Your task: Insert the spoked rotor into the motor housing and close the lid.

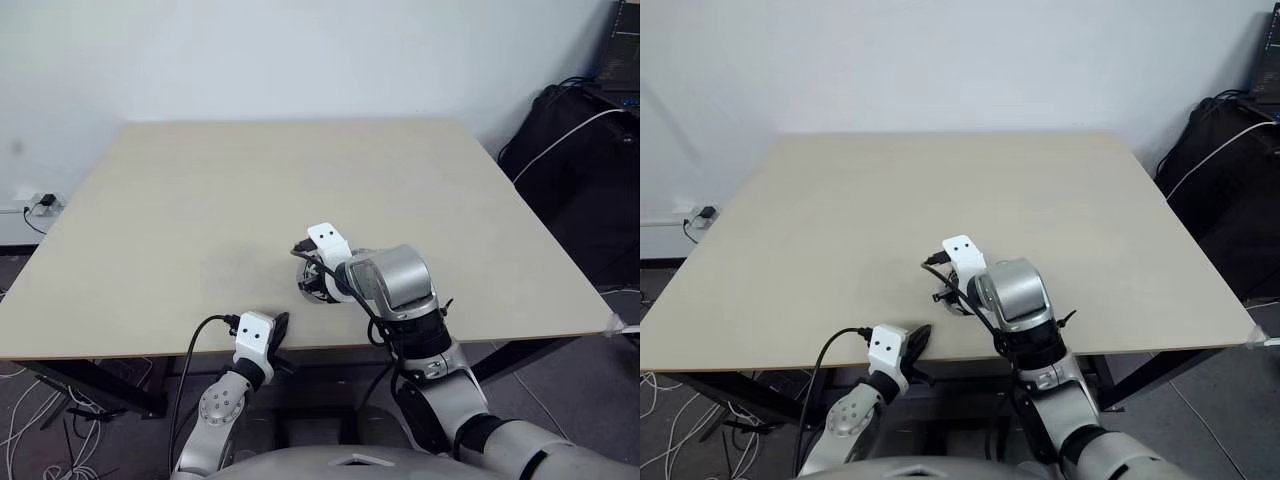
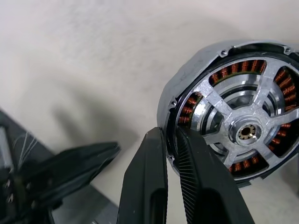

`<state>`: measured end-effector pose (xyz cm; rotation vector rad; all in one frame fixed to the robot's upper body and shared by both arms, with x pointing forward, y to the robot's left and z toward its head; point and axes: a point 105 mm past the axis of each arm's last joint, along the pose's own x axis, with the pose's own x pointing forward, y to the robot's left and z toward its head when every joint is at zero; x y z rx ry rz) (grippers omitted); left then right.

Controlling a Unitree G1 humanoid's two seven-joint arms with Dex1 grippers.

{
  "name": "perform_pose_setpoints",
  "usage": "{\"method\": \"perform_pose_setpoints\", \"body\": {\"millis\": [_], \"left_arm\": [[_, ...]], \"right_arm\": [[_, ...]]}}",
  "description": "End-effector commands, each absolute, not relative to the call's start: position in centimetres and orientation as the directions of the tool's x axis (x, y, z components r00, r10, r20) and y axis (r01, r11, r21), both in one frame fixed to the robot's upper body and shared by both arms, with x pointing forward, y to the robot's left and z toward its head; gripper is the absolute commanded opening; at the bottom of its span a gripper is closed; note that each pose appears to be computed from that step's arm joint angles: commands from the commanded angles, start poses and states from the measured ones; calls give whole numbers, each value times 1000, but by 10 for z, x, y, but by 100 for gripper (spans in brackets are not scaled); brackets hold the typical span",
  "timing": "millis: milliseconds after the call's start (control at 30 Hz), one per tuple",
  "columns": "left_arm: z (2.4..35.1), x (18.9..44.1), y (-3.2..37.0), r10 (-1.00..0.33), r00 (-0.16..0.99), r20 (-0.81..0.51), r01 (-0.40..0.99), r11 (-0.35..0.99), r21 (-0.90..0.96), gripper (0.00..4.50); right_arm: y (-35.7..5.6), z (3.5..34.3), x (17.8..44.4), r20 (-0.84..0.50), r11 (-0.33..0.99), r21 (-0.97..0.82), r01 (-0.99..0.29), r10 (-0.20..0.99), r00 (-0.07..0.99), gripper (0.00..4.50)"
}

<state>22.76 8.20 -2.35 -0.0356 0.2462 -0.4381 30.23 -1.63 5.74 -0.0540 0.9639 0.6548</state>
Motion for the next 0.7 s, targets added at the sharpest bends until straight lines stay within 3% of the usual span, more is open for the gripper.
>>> {"method": "perform_pose_setpoints", "body": {"millis": [33, 367, 467, 700], "left_arm": [[-10, 234, 78, -425, 889, -169, 416, 905, -91, 0], [-10, 234, 81, -415, 894, -170, 406, 910, -86, 0], [-10, 234, 82, -412, 895, -170, 403, 911, -85, 0], [-9, 235, 83, -414, 895, -167, 406, 910, -81, 0]], "right_arm": [[-20, 59, 313, -778, 835, 199, -512, 453, 436, 10], [-19, 39, 336, -767, 878, 158, -452, 397, 504, 10], [-6, 47, 337, -731, 856, 187, -481, 449, 515, 106], [20, 70, 332, -634, 787, 185, -588, 553, 540, 106]]}}
